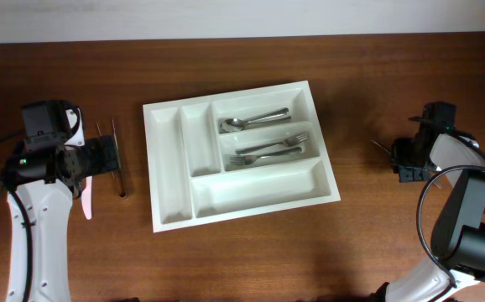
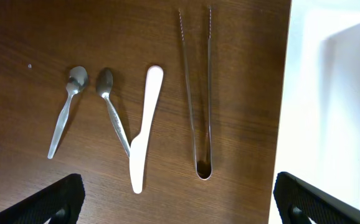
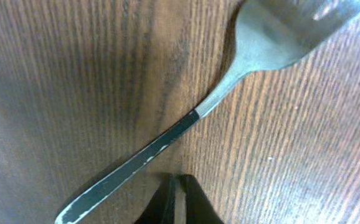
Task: Pack container
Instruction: 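Close the right gripper on the dark-handled fork's handle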
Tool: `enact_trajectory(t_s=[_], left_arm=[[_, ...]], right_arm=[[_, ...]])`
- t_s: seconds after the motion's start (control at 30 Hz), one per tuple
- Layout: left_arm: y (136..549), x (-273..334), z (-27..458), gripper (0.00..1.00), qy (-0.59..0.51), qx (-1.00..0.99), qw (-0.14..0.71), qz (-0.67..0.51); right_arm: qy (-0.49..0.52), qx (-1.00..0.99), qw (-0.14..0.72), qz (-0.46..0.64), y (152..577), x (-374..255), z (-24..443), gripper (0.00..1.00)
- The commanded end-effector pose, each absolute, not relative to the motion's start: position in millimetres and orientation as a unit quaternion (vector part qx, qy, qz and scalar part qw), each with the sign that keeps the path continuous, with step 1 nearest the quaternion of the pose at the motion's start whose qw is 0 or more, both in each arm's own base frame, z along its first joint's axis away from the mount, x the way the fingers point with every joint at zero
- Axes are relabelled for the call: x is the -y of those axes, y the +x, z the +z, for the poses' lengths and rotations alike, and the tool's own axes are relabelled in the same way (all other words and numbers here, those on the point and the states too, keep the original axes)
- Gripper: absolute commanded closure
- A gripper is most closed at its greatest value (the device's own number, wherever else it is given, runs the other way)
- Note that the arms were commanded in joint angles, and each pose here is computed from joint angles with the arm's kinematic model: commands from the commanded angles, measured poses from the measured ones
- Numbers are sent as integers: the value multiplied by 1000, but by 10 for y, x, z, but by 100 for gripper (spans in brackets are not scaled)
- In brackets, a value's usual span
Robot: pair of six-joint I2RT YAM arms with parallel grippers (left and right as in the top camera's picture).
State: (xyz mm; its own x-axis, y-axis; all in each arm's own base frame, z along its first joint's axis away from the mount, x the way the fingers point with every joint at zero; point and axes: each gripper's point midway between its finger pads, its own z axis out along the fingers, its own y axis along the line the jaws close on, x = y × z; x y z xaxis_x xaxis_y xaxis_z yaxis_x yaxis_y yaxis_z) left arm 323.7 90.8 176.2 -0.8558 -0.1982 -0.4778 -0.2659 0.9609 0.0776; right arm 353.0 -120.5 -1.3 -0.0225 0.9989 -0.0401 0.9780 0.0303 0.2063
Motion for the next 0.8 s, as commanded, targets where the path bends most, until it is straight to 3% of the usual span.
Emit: enact_trajectory(t_s=[0.0, 0.4, 0.67, 0.7, 0.77], left_arm=[[3263, -958, 1824, 1, -118, -959, 246, 81], [3264, -958, 1825, 1, -118, -959, 246, 81], [3263, -958, 1824, 1, -118, -959, 246, 81], [3263, -958, 1824, 1, -118, -959, 246, 81], [3262, -958, 1824, 1, -118, -959, 246, 81]], right_arm=[[667, -741, 70, 35, 3419, 1247, -160, 96], [586, -806, 81, 30, 3444, 1253, -98, 96], [566, -813, 126, 42, 3612, 1306, 189, 96], [565, -813, 131, 47, 3646, 1303, 228, 94], [562, -812, 142, 66, 3744, 1280, 339, 81]])
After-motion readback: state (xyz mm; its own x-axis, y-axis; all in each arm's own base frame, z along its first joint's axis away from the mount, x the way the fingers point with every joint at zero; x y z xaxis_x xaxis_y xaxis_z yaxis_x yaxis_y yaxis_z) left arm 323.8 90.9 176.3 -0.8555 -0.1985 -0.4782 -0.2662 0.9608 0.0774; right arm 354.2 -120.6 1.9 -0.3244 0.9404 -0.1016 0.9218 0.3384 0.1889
